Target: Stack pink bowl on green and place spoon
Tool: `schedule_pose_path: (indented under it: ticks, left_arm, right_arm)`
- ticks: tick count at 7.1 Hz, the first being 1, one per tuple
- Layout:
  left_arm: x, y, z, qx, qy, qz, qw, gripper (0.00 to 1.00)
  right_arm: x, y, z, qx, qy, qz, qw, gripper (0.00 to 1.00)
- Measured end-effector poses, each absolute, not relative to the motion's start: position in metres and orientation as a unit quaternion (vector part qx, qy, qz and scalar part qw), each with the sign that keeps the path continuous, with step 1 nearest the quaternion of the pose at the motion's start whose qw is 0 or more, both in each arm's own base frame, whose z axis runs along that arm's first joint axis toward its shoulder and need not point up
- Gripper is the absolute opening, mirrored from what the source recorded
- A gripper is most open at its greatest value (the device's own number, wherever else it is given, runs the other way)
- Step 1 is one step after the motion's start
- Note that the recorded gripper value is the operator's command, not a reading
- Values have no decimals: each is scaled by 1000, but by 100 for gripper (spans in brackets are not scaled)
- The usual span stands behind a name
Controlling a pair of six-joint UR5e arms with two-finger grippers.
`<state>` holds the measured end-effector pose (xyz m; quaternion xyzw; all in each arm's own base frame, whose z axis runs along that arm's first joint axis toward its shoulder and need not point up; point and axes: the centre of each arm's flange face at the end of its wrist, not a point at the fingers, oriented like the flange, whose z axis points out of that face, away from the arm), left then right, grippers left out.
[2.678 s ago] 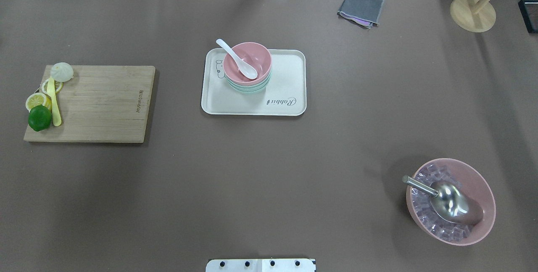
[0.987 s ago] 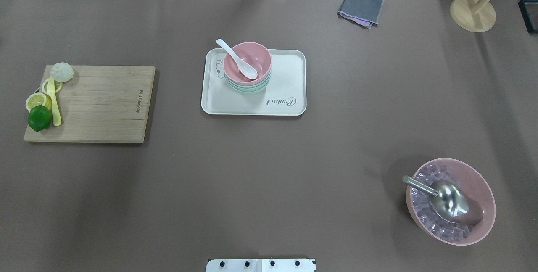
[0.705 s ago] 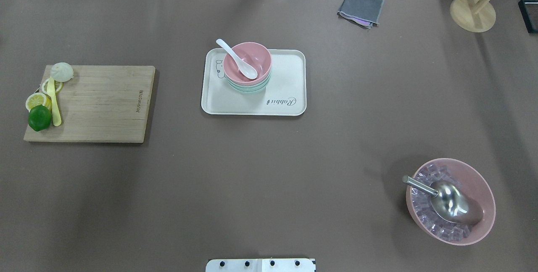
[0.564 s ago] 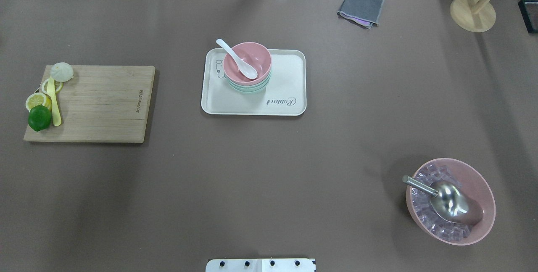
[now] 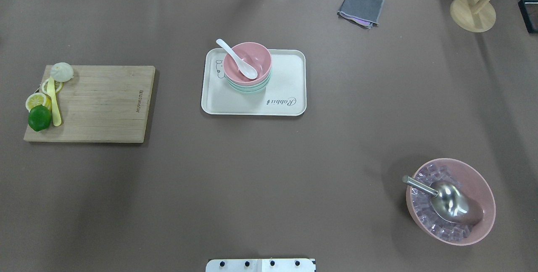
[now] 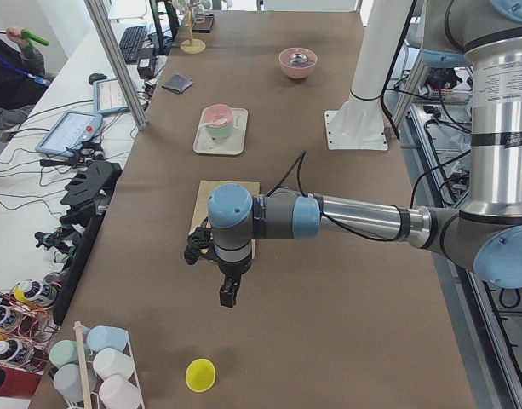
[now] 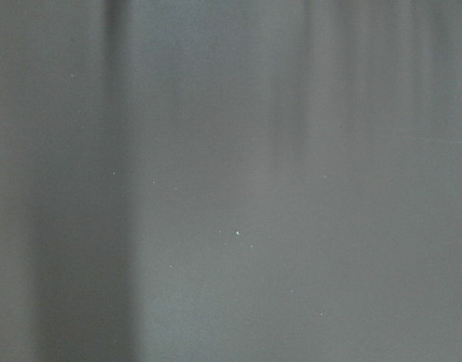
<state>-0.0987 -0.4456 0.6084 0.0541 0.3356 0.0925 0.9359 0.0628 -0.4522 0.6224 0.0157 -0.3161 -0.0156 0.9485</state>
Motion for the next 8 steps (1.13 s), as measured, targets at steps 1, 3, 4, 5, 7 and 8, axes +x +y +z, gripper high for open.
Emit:
schedule_pose_path:
  ticks: [1, 3, 4, 5, 7, 8]
  left_arm:
    - [-99, -446, 607, 58, 335, 94, 936, 98]
    - [-99, -445, 607, 64, 334, 96, 936, 98]
    - [-99, -445, 607, 64, 334, 97, 936, 98]
    - [-99, -444, 607, 65, 333, 97, 936, 98]
    - [-99, -444, 607, 65, 333, 97, 936, 98]
    - [-99, -444, 607, 65, 333, 97, 936, 98]
  right_arm:
    - [60, -453, 622, 15, -316, -18, 948, 100]
    - [55, -453, 622, 13, -317, -23, 948, 100]
    - [54, -453, 622, 13, -317, -24, 948, 100]
    - [53, -453, 622, 13, -318, -25, 948, 100]
    - [52, -454, 620, 14, -318, -26, 948, 100]
    - [51, -454, 620, 14, -318, -27, 948, 100]
